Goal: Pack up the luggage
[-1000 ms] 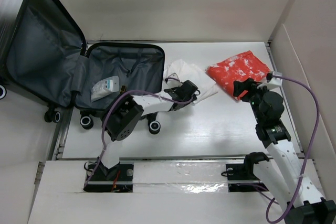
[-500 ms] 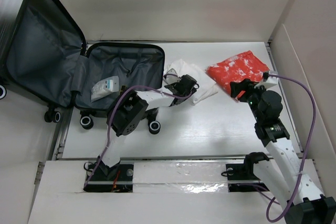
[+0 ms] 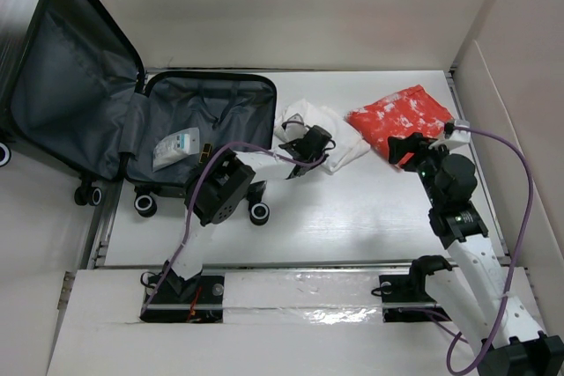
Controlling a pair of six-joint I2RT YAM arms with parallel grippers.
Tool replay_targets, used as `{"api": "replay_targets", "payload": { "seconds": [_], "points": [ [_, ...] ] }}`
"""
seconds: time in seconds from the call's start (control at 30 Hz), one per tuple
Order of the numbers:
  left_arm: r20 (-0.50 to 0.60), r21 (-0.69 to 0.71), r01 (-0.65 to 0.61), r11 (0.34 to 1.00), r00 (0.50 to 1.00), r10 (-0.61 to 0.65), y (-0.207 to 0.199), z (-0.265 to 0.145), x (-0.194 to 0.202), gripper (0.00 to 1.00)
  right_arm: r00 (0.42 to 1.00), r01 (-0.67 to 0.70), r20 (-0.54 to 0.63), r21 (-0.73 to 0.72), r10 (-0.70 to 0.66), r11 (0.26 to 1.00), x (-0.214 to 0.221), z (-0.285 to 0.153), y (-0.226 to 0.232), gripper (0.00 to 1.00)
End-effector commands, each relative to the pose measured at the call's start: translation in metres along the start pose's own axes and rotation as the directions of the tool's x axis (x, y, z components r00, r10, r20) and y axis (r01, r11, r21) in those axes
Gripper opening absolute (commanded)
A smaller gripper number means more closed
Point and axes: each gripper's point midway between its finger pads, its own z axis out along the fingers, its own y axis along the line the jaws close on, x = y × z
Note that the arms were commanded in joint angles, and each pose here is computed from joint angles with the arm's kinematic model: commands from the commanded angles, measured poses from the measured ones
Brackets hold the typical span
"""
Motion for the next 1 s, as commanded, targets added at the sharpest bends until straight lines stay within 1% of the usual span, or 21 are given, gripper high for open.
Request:
{"api": "replay_targets", "payload": {
  "seconds": [0.0,0.1,0.13,0.2,0.23,0.27,0.3,0.33,0.4,0.43,0.47,0.53,0.63,0.67,0.7,0.73,0.8,0.87,0.9,0.93,0.97],
  "points": [
    [-0.009,0.054,-0.173,0.983,0.985,0.174,-0.009,-0.019,-0.004,0.0,0.998,0.008,0.067,0.001,-0.008,1.0,-0.018,-0.001,0.002,0.73],
    [0.052,0.131,-0.238,0.962,0.971,0.233,-0.036,-0.05,-0.034,0.0,0.998,0.009,0.066,0.001,-0.009,1.0,-0.018,-0.001,0.002,0.73],
    [0.07,0.185,-0.283,0.941,0.959,0.275,-0.053,-0.069,-0.046,0.0,0.998,0.008,0.068,0.002,-0.008,1.0,-0.018,-0.001,0.002,0.73],
    [0.092,0.226,-0.307,0.925,0.952,0.294,-0.065,-0.084,-0.067,0.0,0.998,0.007,0.069,0.008,-0.008,1.0,-0.018,-0.001,0.0,0.73],
    [0.106,0.281,-0.319,0.905,0.948,0.301,-0.078,-0.099,-0.087,0.0,0.998,0.009,0.068,0.012,-0.009,1.0,-0.017,-0.001,0.0,0.73],
    [0.106,0.305,-0.325,0.895,0.946,0.308,-0.084,-0.106,-0.096,0.0,0.998,0.009,0.067,0.014,-0.01,1.0,-0.018,-0.001,-0.001,0.73],
    [0.111,0.324,-0.328,0.888,0.945,0.308,-0.089,-0.112,-0.107,0.0,0.998,0.01,0.067,0.013,-0.011,1.0,-0.017,-0.001,0.0,0.73],
    [0.12,0.36,-0.32,0.876,0.947,0.297,-0.099,-0.124,-0.128,0.0,0.998,0.01,0.069,0.01,-0.011,1.0,-0.018,-0.001,0.0,0.73],
    [0.131,0.375,-0.342,0.862,0.94,0.316,-0.104,-0.132,-0.149,0.0,0.998,0.012,0.067,0.008,-0.013,1.0,-0.018,-0.001,0.0,0.73],
    [0.118,0.417,-0.341,0.842,0.939,0.323,-0.118,-0.142,-0.159,0.0,0.998,0.012,0.069,0.01,-0.012,1.0,-0.018,-0.001,0.0,0.73],
    [0.126,0.423,-0.348,0.836,0.937,0.326,-0.117,-0.141,-0.18,0.0,0.998,0.012,0.069,0.009,-0.012,1.0,-0.018,0.0,0.0,0.73],
    [0.109,0.472,-0.341,0.813,0.938,0.33,-0.133,-0.15,-0.204,0.0,0.998,0.014,0.059,0.004,-0.014,1.0,-0.016,0.002,0.001,0.73],
    [0.117,0.49,-0.334,0.805,0.94,0.319,-0.138,-0.156,-0.244,0.0,0.998,0.018,0.053,-0.002,-0.018,1.0,-0.015,0.002,0.002,0.73],
    [0.145,0.507,-0.341,0.792,0.939,0.311,-0.15,-0.166,-0.262,0.0,0.998,0.019,0.054,-0.003,-0.019,1.0,-0.015,0.002,0.002,0.73],
    [0.17,0.511,-0.338,0.79,0.941,0.293,-0.15,-0.172,-0.282,0.0,0.998,0.021,0.057,-0.004,-0.02,1.0,-0.016,0.002,0.002,0.73],
    [0.198,0.553,-0.341,0.76,0.94,0.279,-0.163,-0.19,-0.298,0.0,0.998,0.021,0.051,-0.002,-0.021,1.0,-0.013,0.003,0.002,0.73],
    [0.232,0.591,-0.342,0.73,0.94,0.252,-0.17,-0.209,-0.32,0.0,0.999,0.026,0.047,-0.015,-0.025,1.0,-0.012,0.004,0.004,0.73],
    [0.278,0.626,-0.333,0.706,0.94,0.197,-0.158,-0.233,-0.365,0.0,0.999,0.033,0.038,-0.025,-0.032,0.999,-0.012,0.005,0.005,0.73],
    [0.295,0.632,-0.342,0.696,0.936,0.193,-0.16,-0.239,-0.368,0.0,0.999,0.034,0.035,-0.024,-0.034,0.999,-0.011,0.006,0.005,0.73],
    [0.321,0.635,-0.344,0.692,0.932,0.169,-0.144,-0.247,-0.39,0.0,0.999,0.035,0.032,-0.024,-0.034,0.999,-0.01,0.006,0.005,0.73],
    [0.33,0.631,-0.34,0.697,0.931,0.156,-0.133,-0.25,-0.402,0.0,0.999,0.033,0.036,-0.027,-0.032,0.999,-0.011,0.006,0.006,0.73]
  ]
}}
